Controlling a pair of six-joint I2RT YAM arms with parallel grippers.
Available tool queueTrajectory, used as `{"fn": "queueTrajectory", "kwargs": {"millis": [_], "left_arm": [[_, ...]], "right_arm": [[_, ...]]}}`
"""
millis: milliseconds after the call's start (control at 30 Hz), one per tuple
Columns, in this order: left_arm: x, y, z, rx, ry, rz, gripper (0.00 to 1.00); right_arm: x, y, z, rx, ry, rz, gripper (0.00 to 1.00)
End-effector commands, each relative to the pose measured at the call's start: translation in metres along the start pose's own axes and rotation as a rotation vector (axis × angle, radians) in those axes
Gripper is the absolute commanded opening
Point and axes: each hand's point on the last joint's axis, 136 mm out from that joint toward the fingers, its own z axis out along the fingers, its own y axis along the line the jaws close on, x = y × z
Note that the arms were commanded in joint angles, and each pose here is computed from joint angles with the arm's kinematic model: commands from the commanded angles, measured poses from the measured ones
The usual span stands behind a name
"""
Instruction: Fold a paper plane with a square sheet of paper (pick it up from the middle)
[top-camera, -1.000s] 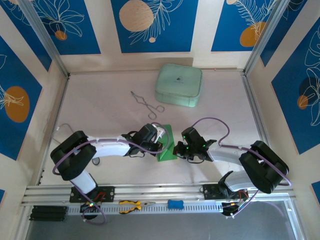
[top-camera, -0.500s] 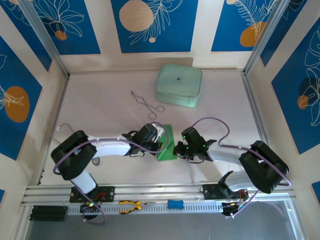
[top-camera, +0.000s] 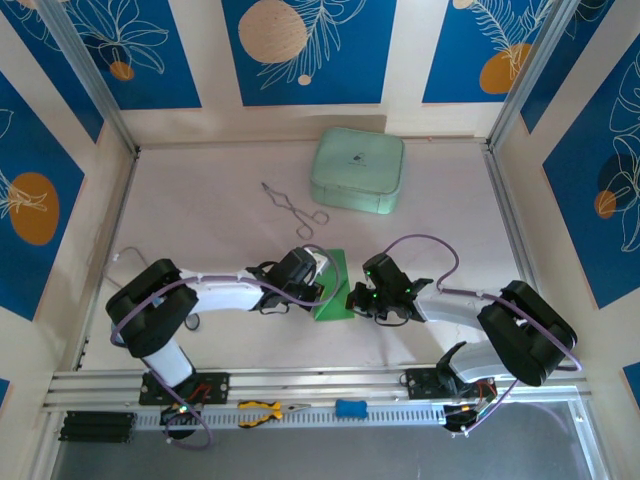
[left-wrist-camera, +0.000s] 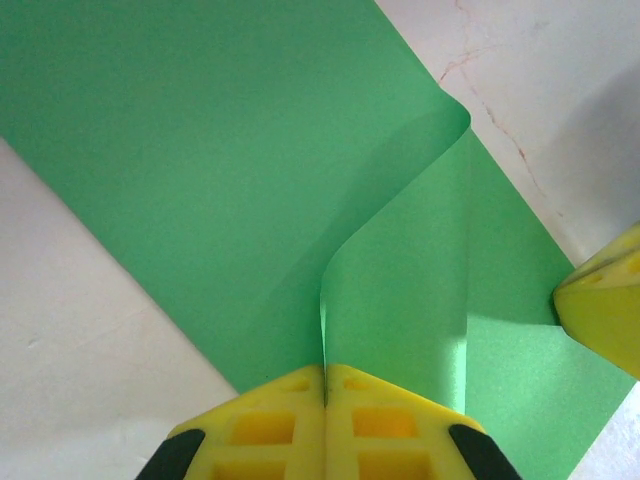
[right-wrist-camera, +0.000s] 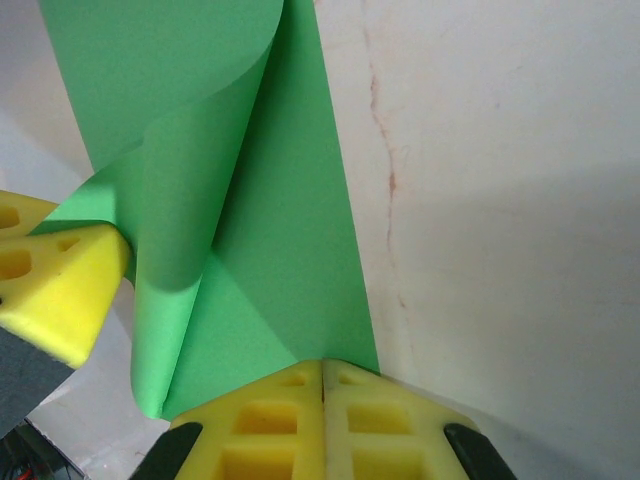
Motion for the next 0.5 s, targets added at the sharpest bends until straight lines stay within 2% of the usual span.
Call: {"fn": "queueTrajectory", "kwargs": {"millis": [0,467], "left_arm": [[-0.002,0.008,0.001,-0.025,0.007,-0.005,0.02],[0.016,0.007,0.009,0.003,0.058,-0.065,0.0]], "right_arm": [[0.013,-0.021,0.002,0.08,0.058,0.016,0.0],[0.011,0.019,-0.015,-0.066,0.075,-0.068,0.0]]}}
